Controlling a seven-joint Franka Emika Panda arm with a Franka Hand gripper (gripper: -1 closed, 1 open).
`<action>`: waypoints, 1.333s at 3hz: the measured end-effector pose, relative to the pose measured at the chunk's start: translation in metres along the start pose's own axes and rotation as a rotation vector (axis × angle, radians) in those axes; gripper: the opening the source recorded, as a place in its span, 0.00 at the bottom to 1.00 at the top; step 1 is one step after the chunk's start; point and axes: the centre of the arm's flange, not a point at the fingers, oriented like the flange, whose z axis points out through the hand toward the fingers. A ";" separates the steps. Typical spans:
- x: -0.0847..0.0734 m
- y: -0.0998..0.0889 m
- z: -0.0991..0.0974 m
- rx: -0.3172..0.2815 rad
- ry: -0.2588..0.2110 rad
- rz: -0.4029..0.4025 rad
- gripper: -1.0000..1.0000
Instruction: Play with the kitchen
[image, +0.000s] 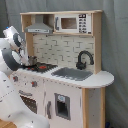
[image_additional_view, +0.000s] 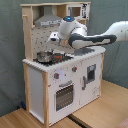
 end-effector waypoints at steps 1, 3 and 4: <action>0.004 0.003 0.004 0.044 -0.002 -0.026 1.00; 0.010 0.007 0.021 0.120 -0.009 -0.064 1.00; 0.010 0.011 0.035 0.157 -0.014 -0.076 1.00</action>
